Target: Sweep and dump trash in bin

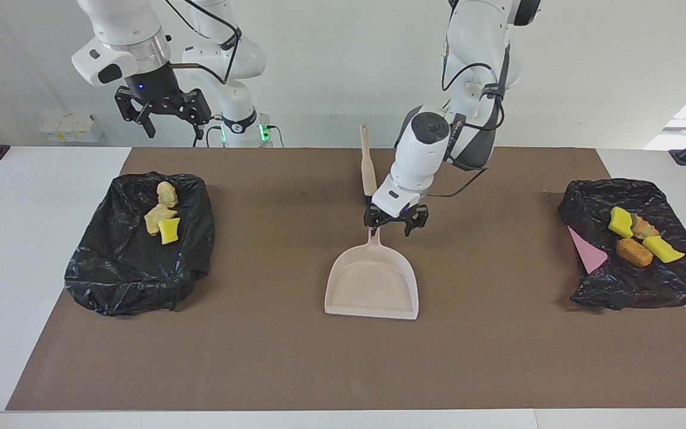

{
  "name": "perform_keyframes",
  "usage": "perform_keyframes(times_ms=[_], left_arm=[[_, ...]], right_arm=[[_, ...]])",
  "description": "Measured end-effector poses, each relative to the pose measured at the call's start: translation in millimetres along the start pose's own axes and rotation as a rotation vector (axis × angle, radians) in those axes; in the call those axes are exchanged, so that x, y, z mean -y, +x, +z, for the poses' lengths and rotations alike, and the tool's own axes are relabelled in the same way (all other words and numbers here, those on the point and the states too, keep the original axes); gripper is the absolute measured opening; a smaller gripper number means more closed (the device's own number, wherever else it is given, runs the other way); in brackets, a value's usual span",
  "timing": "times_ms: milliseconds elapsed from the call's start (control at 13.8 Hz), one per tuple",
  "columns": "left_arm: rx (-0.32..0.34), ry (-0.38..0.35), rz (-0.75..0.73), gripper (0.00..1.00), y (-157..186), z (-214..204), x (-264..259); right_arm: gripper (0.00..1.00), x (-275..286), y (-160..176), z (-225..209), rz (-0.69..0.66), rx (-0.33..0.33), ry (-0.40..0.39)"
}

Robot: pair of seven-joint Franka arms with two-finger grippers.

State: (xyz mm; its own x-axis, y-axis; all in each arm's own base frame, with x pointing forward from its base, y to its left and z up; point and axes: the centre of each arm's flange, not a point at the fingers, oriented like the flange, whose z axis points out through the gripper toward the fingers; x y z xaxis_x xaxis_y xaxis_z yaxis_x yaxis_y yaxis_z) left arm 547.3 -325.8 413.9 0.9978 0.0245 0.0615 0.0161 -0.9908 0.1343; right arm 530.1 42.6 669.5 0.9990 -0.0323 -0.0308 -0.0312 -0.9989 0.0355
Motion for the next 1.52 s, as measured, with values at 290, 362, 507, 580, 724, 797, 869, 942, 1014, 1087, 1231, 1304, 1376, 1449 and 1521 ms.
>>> perform_keyframes(times_ms=[290, 362, 507, 580, 724, 797, 869, 942, 1014, 1087, 1231, 1304, 1376, 1449, 1521], left_arm=[[-0.068, -0.02, -0.074, 1.0, 36.6, -41.4, 58.4], [-0.083, -0.022, -0.074, 1.0, 44.0, -49.5, 72.0], [-0.112, -0.021, -0.069, 1.0, 59.3, -66.2, 106.4], [-0.121, -0.019, -0.068, 1.0, 65.3, -73.9, 123.0], [-0.111, -0.002, -0.044, 1.0, 74.5, -86.8, 159.5], [-0.102, 0.005, -0.027, 1.0, 77.2, -92.1, 176.9], [-0.097, 0.011, -0.013, 1.0, 79.2, -97.8, 193.4], [-0.093, 0.017, 0.003, 1.0, 80.6, -104.0, 209.2], [-0.089, 0.021, 0.021, 1.0, 80.6, -111.1, 221.6], [-0.079, 0.024, 0.04, 1.0, 79.3, -120.1, 232.8], [-0.056, 0.028, 0.068, 1.0, 75.5, -144.3, 251.6], [-0.044, 0.034, 0.078, 1.0, 73.0, -156.6, 257.1], [-0.033, 0.046, 0.087, 1.0, 70.4, -167.3, 260.2], [-0.026, 0.063, 0.094, 1.0, 67.3, -175.9, 261.2], [-0.02, 0.072, 0.098, 1.0, 64.3, -181.4, 260.8]], right_arm=[[1.0, -2.6, 0.3, 0.1, 0.005, 0.0, 0.0], [1.0, -5.1, 0.6, 0.2, 0.01, 0.0, 0.0], [1.0, -9.4, 1.0, 0.3, 0.018, 0.001, 0.001], [1.0, -9.6, 1.0, 0.3, 0.018, 0.001, 0.001], [1.0, -9.6, 1.0, 0.3, 0.018, 0.001, 0.001], [1.0, -9.6, 1.0, 0.3, 0.018, 0.001, 0.001], [1.0, -9.6, 1.0, 0.3, 0.018, 0.001, 0.001], [1.0, -9.6, 1.0, 0.3, 0.018, 0.001, 0.001], [1.0, -9.6, 1.0, 0.3, 0.018, 0.001, 0.001], [1.0, -9.6, 1.0, 0.3, 0.018, 0.001, 0.001], [1.0, -9.6, 1.0, 0.3, 0.018, 0.001, 0.001], [1.0, -9.6, 1.0, 0.3, 0.018, 0.001, 0.001], [1.0, -9.6, 1.0, 0.3, 0.018, 0.001, 0.001], [1.0, -9.6, 1.0, 0.3, 0.018, 0.001, 0.001], [1.0, -9.6, 1.0, 0.3, 0.018, 0.001, 0.001]])
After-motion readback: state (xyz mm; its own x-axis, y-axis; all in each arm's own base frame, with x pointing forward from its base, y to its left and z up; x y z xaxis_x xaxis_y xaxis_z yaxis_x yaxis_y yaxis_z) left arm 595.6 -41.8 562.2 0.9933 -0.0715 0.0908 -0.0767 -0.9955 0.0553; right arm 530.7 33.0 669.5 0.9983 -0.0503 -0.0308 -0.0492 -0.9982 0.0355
